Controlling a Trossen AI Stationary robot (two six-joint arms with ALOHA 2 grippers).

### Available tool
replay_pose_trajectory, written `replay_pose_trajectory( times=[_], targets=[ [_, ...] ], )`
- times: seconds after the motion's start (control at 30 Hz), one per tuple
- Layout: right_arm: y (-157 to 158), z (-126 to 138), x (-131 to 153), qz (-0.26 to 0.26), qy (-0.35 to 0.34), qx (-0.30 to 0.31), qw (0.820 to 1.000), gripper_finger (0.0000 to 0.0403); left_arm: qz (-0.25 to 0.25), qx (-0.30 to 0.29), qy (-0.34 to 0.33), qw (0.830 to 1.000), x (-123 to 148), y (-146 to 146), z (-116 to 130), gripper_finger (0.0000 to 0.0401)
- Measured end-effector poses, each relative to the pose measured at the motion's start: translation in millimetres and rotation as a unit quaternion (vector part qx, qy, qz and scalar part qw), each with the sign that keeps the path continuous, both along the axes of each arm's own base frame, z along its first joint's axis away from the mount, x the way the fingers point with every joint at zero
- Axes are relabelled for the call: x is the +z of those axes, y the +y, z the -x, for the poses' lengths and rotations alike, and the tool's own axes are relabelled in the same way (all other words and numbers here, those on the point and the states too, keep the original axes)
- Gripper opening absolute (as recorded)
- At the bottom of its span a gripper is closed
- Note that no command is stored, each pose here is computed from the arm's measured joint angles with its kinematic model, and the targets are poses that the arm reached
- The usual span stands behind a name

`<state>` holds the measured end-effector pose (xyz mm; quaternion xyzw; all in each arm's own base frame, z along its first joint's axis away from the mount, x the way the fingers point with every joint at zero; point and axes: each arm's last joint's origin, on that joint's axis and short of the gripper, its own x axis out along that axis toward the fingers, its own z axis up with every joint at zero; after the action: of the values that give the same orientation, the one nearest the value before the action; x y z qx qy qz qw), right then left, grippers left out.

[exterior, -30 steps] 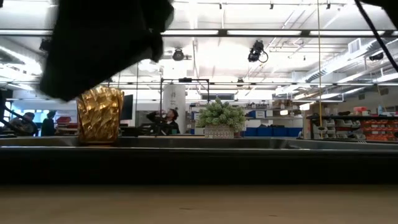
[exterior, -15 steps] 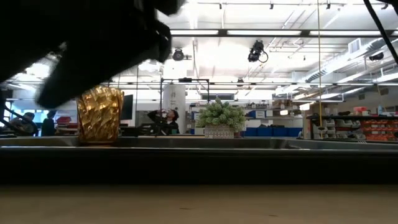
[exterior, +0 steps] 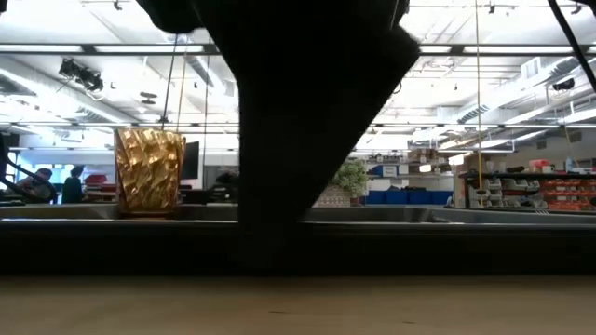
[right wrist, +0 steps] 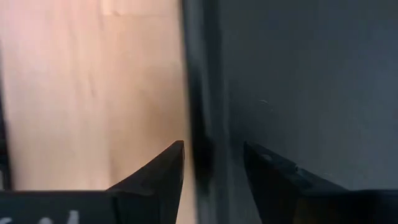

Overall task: Pick and place plate/cup/fork/spoon on tray
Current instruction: Move the black serving tray to the center of the table

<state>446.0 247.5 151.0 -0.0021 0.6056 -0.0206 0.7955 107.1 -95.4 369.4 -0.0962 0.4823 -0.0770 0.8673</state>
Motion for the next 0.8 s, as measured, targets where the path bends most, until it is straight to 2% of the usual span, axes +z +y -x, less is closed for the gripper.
replay_pose_trajectory(
  times=[0.13,0.27,0.43,0.6,0.7,0.8],
  targets=[
    [-9.8,2.9,-7.2,0.019,0.030,-0.009,0.999,0.0166,0.016,-0.007,0.014,1.000,-0.2,-1.0,0.8,0.0139],
    [-21.9,5.8,-7.7,0.046,0.059,-0.043,0.996,0.0159,0.015,-0.007,0.014,1.000,-0.3,-1.0,0.7,0.0134],
    [-44.3,15.8,-7.1,0.097,0.130,-0.113,0.980,0.0154,0.015,-0.006,0.013,1.000,-0.2,-0.9,0.7,0.0133],
    [-61.3,22.0,-4.7,0.126,0.176,-0.176,0.960,0.0154,0.010,-0.003,0.009,1.000,-0.2,-0.5,0.5,0.0133],
    [-63.1,19.8,-5.0,0.123,0.172,-0.170,0.963,0.0154,0.007,0.000,0.006,1.000,-0.2,-0.4,0.3,0.0133],
    [-58.1,14.6,-6.4,0.120,0.141,-0.131,0.974,0.0153,0.006,0.000,0.006,1.000,-0.2,-0.3,0.2,0.0133]
  ],
)
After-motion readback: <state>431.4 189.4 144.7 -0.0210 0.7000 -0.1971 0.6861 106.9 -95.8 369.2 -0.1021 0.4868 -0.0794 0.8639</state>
